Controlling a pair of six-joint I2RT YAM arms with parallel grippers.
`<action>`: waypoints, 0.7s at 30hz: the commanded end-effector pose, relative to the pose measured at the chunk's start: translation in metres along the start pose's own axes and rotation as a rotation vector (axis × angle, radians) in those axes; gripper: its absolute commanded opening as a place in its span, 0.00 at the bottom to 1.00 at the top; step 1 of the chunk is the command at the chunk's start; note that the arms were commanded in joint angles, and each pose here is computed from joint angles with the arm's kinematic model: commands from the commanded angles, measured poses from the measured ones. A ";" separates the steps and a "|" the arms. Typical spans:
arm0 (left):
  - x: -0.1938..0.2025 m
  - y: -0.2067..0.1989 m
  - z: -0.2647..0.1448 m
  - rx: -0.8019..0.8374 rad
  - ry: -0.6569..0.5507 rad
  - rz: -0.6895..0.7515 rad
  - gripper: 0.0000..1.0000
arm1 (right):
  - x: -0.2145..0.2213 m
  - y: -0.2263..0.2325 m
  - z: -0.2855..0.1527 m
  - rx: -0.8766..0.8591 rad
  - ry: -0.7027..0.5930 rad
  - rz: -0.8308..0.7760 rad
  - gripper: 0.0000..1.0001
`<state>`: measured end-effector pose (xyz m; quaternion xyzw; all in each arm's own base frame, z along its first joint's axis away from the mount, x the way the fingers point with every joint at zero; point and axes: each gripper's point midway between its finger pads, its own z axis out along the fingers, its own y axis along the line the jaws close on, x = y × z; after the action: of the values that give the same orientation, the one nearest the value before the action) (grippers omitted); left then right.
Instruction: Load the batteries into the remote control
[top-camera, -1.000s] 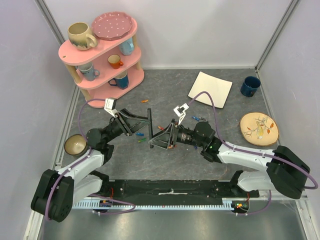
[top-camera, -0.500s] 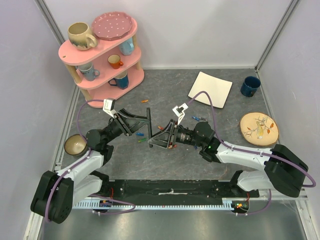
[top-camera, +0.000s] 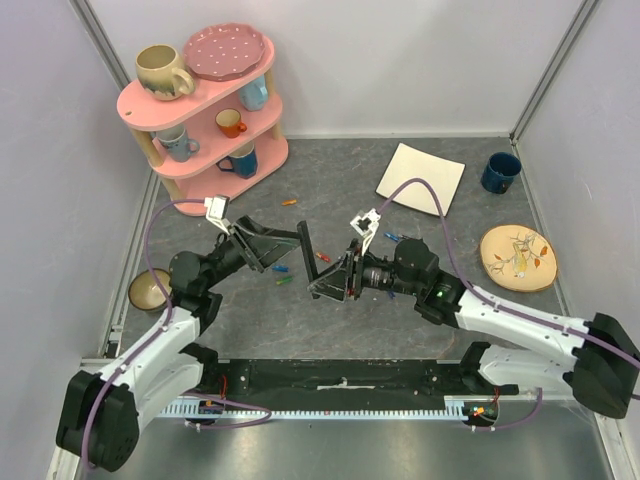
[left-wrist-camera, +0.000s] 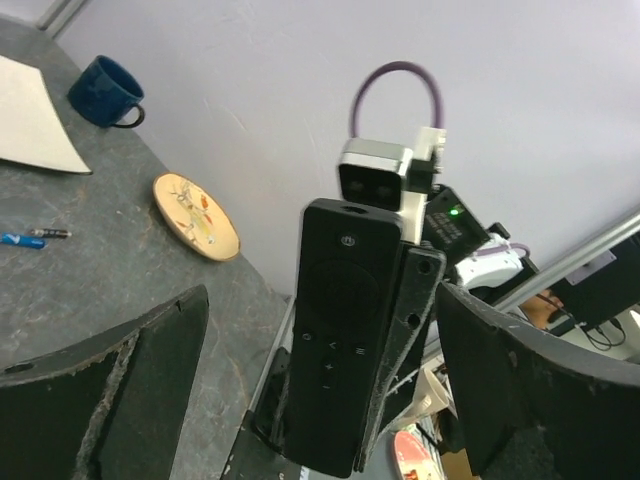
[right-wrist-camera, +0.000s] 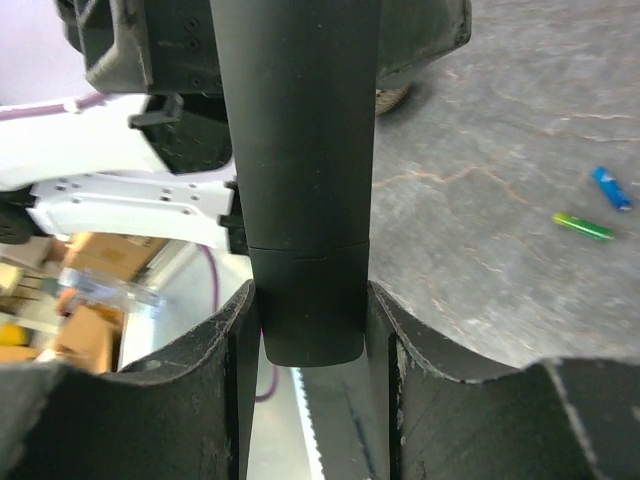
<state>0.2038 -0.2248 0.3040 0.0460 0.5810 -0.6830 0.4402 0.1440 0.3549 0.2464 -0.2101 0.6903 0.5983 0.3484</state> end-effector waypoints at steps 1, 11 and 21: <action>-0.012 0.011 0.005 -0.092 -0.006 0.079 0.99 | -0.009 -0.016 -0.020 0.192 0.090 -0.176 0.37; -0.018 0.045 -0.001 -0.383 0.015 0.181 0.91 | -0.037 -0.073 -0.071 0.663 0.238 -0.480 0.37; 0.011 0.020 0.021 -0.334 0.009 0.219 0.96 | -0.037 -0.073 -0.061 0.733 0.288 -0.524 0.38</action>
<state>0.2161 -0.2423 0.2752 0.0332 0.6951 -0.5460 0.4665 0.1989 0.2784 0.2093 -0.3218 0.8255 0.1957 0.4204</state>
